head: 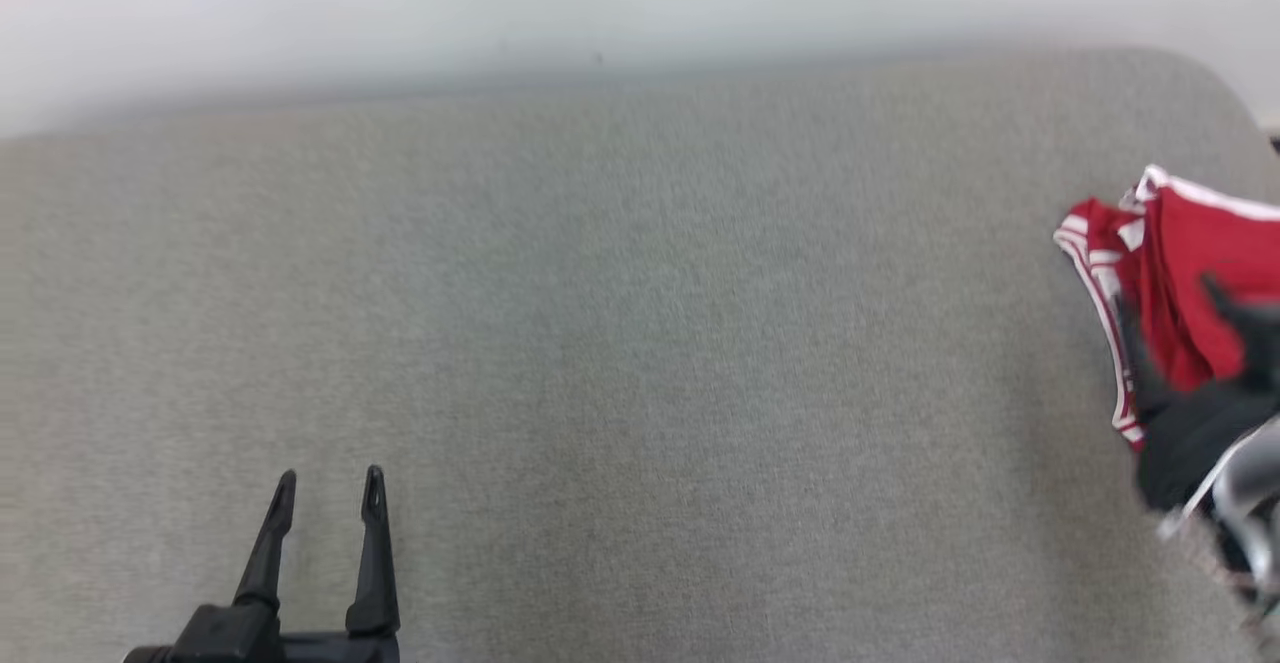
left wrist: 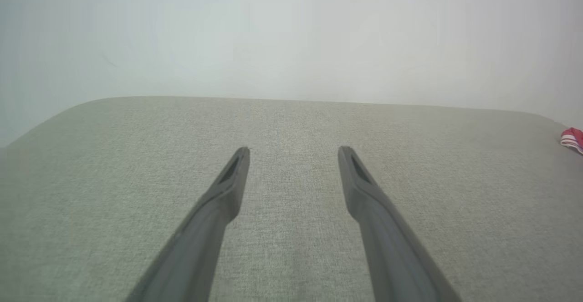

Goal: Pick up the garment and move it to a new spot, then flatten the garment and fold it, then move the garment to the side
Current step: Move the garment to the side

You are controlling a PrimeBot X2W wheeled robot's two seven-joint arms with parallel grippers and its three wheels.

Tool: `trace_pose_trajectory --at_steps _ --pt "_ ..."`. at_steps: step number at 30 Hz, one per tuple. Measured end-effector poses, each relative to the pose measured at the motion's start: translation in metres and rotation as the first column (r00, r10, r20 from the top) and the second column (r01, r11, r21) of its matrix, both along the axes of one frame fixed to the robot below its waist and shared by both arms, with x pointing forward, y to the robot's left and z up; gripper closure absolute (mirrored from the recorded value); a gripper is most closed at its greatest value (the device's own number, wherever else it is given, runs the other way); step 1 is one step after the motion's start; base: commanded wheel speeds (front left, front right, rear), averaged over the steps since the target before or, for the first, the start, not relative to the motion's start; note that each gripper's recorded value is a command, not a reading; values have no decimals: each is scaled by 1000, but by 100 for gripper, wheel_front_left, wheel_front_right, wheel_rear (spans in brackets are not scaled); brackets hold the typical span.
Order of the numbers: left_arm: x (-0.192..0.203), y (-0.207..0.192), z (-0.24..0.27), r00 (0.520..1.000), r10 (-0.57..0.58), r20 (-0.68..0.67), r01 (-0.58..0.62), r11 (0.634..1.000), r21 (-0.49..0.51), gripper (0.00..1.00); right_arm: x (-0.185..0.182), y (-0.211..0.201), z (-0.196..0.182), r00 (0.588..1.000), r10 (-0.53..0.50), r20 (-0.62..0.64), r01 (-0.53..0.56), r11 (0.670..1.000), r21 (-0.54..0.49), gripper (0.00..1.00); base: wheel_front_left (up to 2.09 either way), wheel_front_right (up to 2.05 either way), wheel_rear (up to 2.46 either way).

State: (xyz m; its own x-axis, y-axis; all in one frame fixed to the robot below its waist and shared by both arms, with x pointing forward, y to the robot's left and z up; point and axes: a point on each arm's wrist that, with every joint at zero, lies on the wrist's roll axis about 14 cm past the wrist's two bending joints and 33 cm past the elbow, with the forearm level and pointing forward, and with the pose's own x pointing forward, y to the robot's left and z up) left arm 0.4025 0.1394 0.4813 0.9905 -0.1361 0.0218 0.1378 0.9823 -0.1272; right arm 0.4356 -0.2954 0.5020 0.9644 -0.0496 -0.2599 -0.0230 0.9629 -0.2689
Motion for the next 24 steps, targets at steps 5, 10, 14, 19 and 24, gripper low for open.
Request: trace_pose_trajectory --at_steps 5,10,14,19,24 --pt "-15 14 11 998 48 27 -48 999 7 0 -23 34 -4 998 52 32 -55 996 76 0 0 0 0" --pt "-31 39 22 989 137 52 -138 990 15 0 -45 76 -2 990 89 108 -108 977 185 0 0 0 0" --pt "-40 55 27 981 184 67 -186 982 20 0 -59 97 5 979 79 185 -128 956 266 0 0 0 0" --pt "-47 67 30 975 210 75 -212 977 17 0 -71 108 13 967 47 252 -132 934 331 0 0 0 0" --pt "-48 64 27 978 197 63 -196 980 -9 0 -81 106 20 956 -2 292 -118 913 391 0 0 0 0"
